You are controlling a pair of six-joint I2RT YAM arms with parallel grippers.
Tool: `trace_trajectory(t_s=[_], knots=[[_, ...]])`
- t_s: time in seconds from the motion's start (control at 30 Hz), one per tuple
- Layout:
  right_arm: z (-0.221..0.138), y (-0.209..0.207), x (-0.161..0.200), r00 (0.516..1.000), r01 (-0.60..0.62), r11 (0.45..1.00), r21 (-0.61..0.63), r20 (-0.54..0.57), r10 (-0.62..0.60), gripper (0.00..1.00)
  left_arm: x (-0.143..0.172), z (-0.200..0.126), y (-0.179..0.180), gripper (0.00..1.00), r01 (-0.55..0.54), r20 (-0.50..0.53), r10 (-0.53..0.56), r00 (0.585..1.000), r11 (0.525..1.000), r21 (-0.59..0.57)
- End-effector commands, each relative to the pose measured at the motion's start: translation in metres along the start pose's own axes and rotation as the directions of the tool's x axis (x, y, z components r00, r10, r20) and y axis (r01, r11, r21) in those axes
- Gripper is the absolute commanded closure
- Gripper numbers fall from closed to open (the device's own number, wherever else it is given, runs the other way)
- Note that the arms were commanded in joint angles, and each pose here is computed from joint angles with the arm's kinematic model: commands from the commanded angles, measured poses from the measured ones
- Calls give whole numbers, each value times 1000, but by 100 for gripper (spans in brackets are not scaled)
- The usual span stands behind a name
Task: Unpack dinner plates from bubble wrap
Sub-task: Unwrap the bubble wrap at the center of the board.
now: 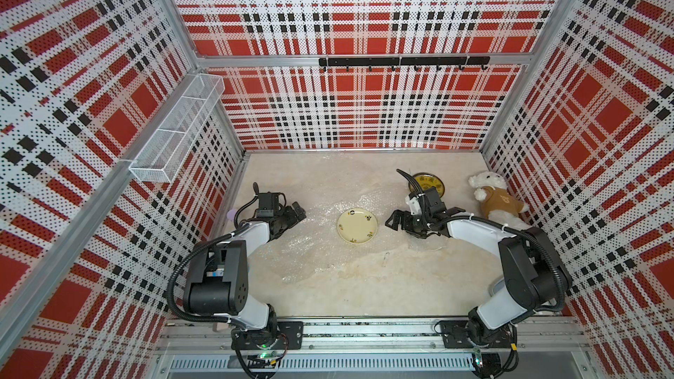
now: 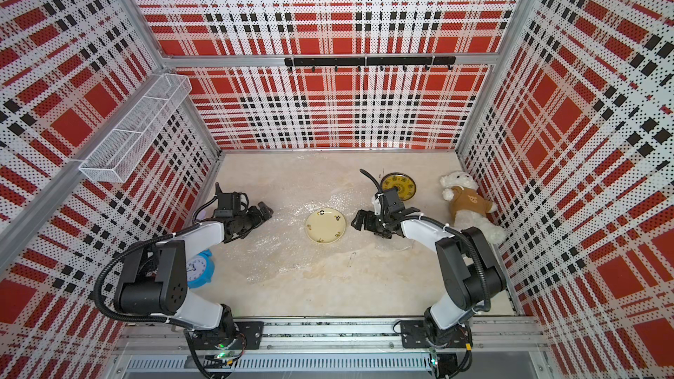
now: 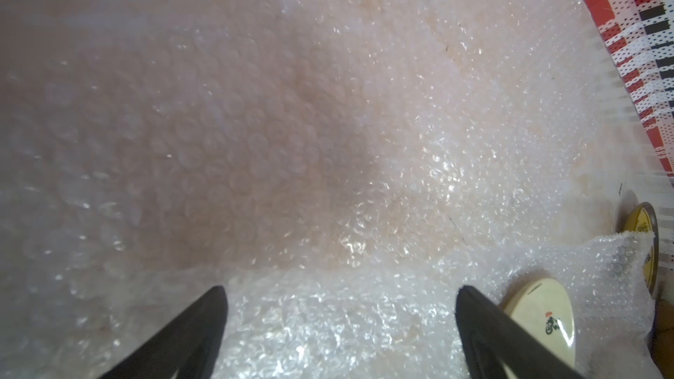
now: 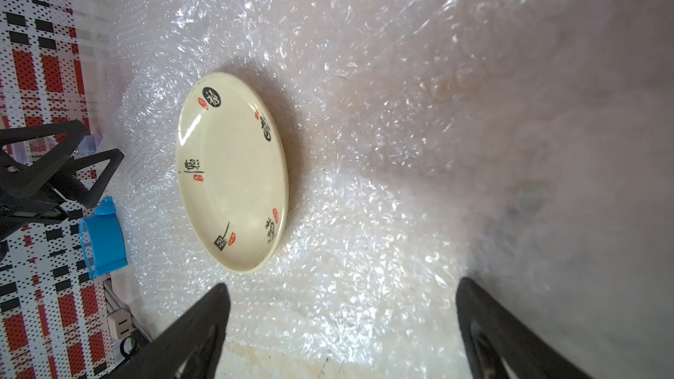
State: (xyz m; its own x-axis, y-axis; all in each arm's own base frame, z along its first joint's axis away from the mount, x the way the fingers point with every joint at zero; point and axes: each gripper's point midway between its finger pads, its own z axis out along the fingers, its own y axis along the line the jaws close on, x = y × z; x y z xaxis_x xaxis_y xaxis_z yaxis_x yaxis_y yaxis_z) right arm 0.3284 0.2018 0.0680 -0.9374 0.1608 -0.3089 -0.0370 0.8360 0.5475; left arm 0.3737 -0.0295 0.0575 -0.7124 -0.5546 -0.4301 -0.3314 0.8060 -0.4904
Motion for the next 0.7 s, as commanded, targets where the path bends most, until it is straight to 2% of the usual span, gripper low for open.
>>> trace_trajectory(t_s=[0.0,0.17,0.3,0.43,0.57,0.67], knots=[[-13,15,-10,999,8,999,-33,41,-7,1,-16,-26,-16,1,-13,60,12,998,1000,21],[-19,48,-21,997,48,991,-121,63,-40,3,-20,-66,-60,1,-100,135,90,987,993,68],[-4,67,-24,998,51,981,-187,51,-43,10,-5,-79,-96,0,-168,155,148,977,978,122],[21,82,-26,998,45,974,-220,46,-35,13,12,-74,-122,1,-225,149,202,968,961,161],[44,79,-19,1000,21,977,-212,19,-18,14,29,-59,-136,1,-245,95,231,968,953,180],[48,75,-15,1000,23,982,-190,22,-19,14,34,-53,-142,1,-261,91,248,964,947,186]])
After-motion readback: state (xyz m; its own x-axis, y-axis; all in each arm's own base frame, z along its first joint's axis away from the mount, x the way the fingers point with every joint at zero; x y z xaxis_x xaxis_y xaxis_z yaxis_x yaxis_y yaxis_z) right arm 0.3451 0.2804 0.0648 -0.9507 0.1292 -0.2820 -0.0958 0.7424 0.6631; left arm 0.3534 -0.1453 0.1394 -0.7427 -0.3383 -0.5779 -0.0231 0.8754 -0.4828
